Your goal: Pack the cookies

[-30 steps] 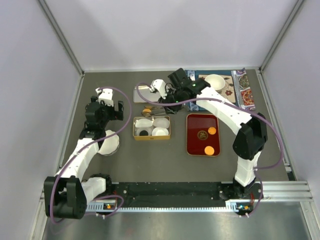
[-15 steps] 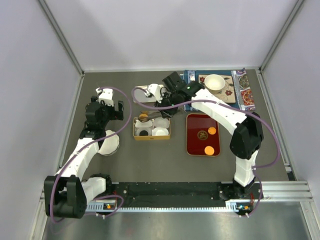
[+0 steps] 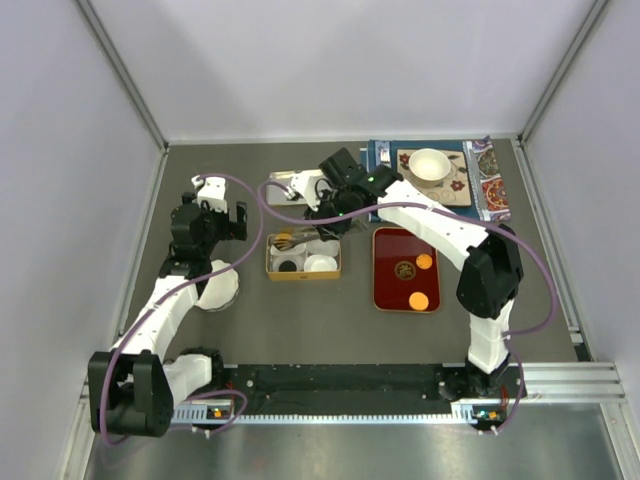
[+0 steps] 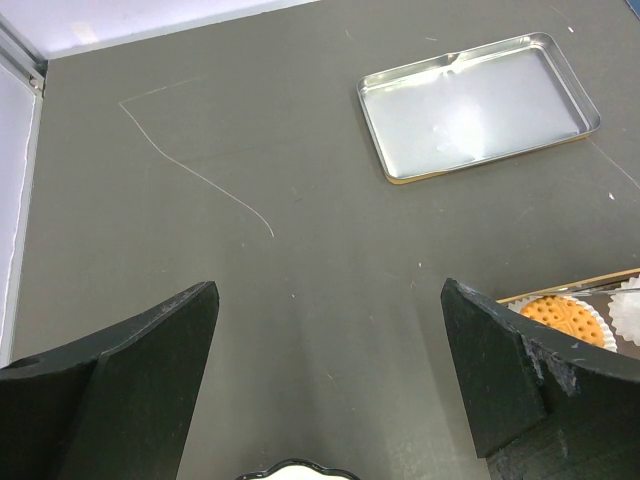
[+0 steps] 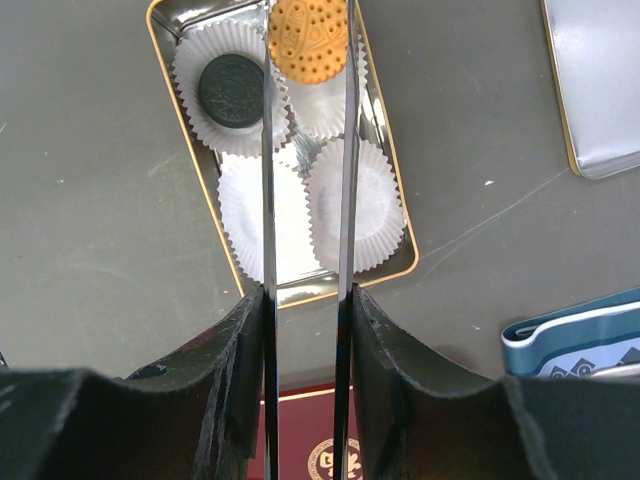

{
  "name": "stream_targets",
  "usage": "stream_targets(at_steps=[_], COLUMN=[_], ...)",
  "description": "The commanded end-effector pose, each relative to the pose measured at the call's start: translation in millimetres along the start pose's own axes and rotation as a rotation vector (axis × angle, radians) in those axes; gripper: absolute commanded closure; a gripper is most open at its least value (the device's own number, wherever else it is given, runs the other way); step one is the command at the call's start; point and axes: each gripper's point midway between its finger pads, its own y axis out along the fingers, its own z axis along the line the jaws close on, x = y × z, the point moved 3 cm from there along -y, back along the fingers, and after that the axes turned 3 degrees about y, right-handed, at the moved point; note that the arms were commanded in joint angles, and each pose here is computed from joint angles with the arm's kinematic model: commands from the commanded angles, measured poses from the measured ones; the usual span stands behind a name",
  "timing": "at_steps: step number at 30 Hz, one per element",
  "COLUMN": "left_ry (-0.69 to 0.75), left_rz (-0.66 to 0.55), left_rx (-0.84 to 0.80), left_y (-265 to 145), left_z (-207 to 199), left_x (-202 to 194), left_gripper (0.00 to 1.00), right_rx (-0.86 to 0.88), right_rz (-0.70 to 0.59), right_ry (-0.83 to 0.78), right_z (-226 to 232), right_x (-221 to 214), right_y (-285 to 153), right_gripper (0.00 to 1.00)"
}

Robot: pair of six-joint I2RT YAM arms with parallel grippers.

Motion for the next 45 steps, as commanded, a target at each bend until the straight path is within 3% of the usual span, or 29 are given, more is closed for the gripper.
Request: stream_targets(at_steps=[1,12,30,45], left_ry=[0.005,-0.001,-0.001,-0.001], left_rz=[-0.050,-0.049,-0.051,-0.051], left_rx=[0.008,0.003,0.002,0.002], left_y=[2.3,2.9,3.0,2.0], left_z=[3.0,2.0,1.9,1.9], left_x=[10.5,9.7,10.4,10.8], left_gripper=[0.01,0.01,0.01,0.01], right_rx=[-0.005,-0.016,-0.019,-0.020], right_rz=[-0.063,-0.045,-0.048,-0.041], right_ry=[-0.044,-0.052,-0.055,-0.064], right_z=[0.6,-0.9,-0.9,2.5], right_x=[18.9,13.1,13.4,12.3], right_y=[0.8,5.3,3.8,4.6], right_gripper=[0.95,0.88,0.63,0.54])
